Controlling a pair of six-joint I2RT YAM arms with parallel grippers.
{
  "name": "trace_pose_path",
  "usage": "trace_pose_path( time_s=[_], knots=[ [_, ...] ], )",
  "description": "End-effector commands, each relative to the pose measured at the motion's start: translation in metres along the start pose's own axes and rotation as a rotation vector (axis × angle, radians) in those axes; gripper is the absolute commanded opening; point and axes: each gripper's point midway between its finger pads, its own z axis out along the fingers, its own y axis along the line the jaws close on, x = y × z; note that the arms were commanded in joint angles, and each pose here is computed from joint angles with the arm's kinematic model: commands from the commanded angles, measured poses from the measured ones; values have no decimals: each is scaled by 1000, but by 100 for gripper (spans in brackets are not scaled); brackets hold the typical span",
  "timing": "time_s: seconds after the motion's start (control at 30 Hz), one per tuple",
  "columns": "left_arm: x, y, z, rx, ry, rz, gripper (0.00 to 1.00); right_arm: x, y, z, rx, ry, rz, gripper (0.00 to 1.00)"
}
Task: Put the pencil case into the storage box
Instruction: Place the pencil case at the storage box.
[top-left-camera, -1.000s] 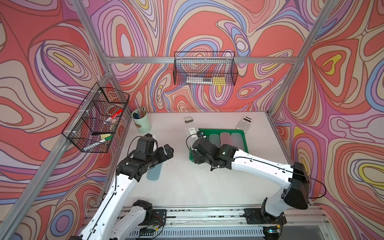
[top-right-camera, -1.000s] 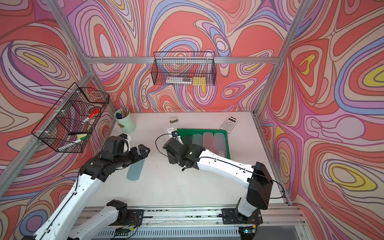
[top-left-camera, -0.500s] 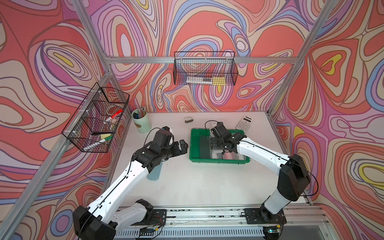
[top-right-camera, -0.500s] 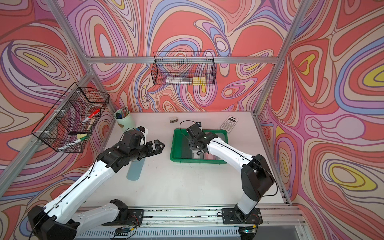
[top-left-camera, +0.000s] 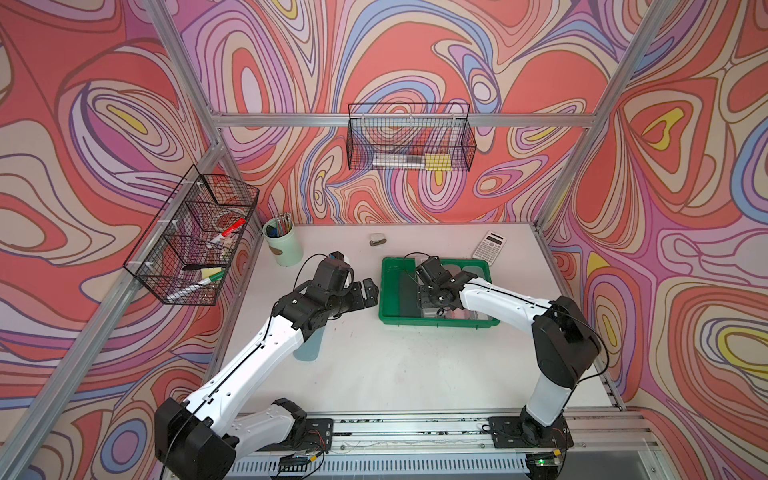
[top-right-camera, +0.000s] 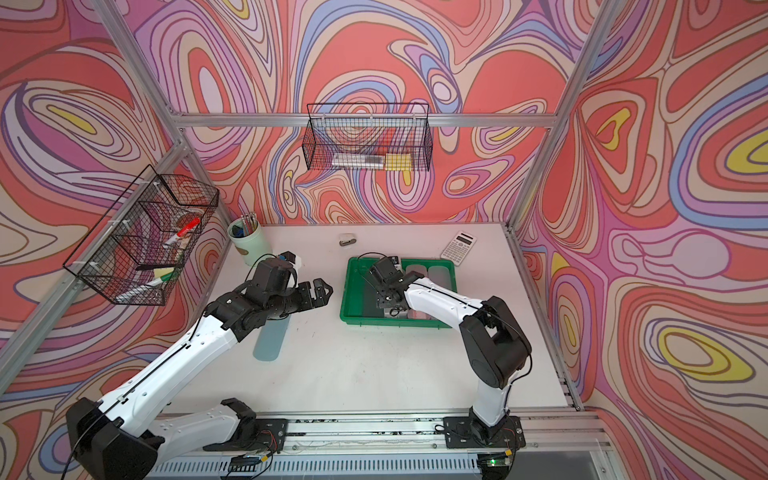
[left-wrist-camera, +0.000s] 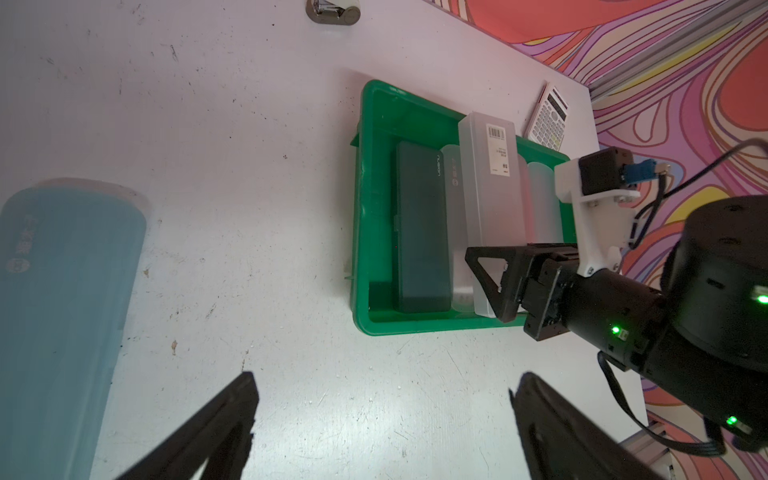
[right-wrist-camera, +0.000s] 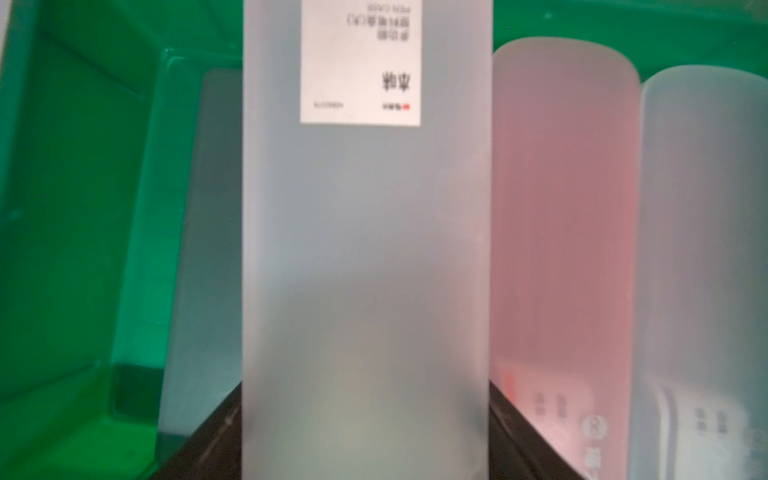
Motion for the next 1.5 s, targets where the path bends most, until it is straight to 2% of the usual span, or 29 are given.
trace_pose_path(
  time_s=[0.0, 0.3, 0.53, 0.8, 0.93, 1.17, 1.3, 1.4, 1.47],
  knots=[
    [-3, 2, 1, -20, -15, 24, 99, 8, -5, 12, 17, 13, 23, 56],
    [-1, 4, 5, -31, -7, 34, 99, 14, -9, 24, 54, 40, 22, 56],
    [2, 17, 4, -84, -19, 29, 99, 16, -19, 26, 112, 49, 17, 80],
    [10, 43, -6, -158, -49, 12, 99, 12, -23, 14, 116, 25, 30, 87],
    [19, 67, -4, -225, -34, -6, 100, 1, -26, -2, 112, -19, 37, 87],
    [48, 136, -2, -349, 25, -148, 99, -20, -34, -44, 103, -105, 51, 87],
    [62, 159, 4, -390, 49, -192, 99, -18, -40, -56, 102, -116, 72, 87],
    [69, 169, 7, -419, 61, -196, 99, -15, -37, -63, 49, -130, 92, 87],
    [72, 175, 9, -440, 68, -194, 99, -11, -28, -70, -36, -144, 111, 87]
  ],
)
